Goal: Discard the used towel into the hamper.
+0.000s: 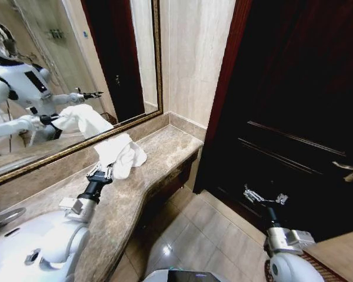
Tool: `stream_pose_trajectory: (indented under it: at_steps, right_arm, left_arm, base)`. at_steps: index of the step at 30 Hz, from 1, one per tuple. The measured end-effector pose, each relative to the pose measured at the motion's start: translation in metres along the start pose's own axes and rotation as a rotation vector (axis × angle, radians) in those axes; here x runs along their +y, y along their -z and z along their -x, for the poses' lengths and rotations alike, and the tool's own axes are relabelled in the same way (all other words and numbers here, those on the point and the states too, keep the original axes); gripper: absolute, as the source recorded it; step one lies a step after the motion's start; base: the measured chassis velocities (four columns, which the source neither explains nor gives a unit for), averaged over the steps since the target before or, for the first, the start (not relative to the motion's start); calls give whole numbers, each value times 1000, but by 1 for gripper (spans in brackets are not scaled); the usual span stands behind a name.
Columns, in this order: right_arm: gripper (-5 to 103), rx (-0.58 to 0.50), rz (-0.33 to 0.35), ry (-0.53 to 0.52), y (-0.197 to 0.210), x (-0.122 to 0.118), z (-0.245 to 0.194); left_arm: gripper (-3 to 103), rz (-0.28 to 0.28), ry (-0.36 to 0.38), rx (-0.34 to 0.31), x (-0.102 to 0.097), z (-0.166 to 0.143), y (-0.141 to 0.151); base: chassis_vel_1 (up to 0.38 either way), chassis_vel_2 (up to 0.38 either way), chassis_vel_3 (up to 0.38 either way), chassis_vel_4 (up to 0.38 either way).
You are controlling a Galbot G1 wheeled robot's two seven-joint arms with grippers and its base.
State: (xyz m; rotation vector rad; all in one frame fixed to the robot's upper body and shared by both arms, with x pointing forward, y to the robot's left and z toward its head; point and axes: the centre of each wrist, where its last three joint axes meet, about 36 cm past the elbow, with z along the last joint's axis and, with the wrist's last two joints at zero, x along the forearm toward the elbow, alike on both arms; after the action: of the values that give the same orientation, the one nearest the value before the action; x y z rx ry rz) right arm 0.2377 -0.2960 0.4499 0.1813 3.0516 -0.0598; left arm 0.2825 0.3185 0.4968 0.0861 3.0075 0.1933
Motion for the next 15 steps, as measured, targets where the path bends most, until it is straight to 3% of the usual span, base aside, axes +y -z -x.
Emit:
stream_pose_trajectory:
  at_steps: [15]
  right_arm:
    - [100, -18, -11, 5, 7, 4, -1]
  left_arm:
    - [12, -3, 6, -16, -3, -9, -2]
  base:
    - [79, -78, -73, 78]
